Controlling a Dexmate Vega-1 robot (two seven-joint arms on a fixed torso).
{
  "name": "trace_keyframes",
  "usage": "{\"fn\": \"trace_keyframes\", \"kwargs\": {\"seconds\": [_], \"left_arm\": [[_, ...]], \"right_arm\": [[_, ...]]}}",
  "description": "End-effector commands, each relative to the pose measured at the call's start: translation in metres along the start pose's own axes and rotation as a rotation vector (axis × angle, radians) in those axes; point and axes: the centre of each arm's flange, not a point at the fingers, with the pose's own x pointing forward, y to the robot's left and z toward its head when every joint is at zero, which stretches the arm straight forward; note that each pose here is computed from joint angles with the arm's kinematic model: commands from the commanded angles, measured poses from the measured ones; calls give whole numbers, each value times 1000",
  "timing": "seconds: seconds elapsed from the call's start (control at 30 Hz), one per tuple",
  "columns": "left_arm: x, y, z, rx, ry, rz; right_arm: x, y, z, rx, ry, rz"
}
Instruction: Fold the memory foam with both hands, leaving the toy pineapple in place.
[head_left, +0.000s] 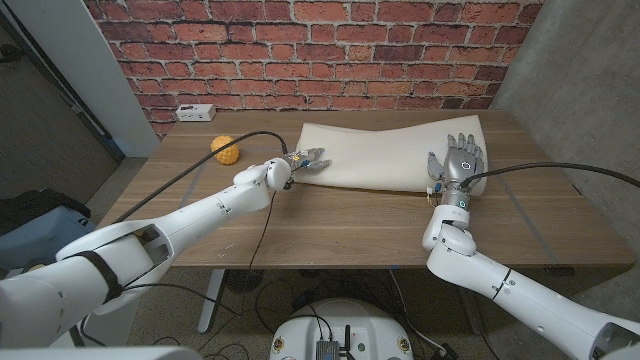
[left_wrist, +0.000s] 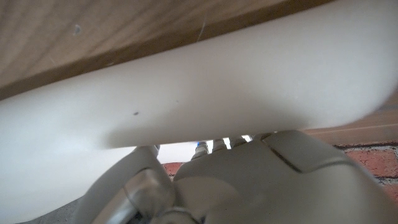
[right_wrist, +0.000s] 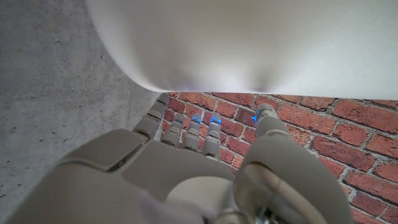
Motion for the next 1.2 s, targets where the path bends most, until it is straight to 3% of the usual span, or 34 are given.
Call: {"fn": "trace_keyframes", "kwargs": {"seconds": [0.03, 0.47, 0.93, 1.2], "left_arm": [[-1, 2, -1, 20, -18, 0], [-9, 6, 2, 11, -72, 39], [-23, 9, 10, 41, -130, 66], [-38, 12, 16, 45, -183, 77]], "right_arm": [[19, 10, 12, -24, -77, 216], [28, 22, 14, -54, -90, 389], [30, 33, 15, -123, -84, 438], [31, 36, 17, -156, -86, 438]]}}
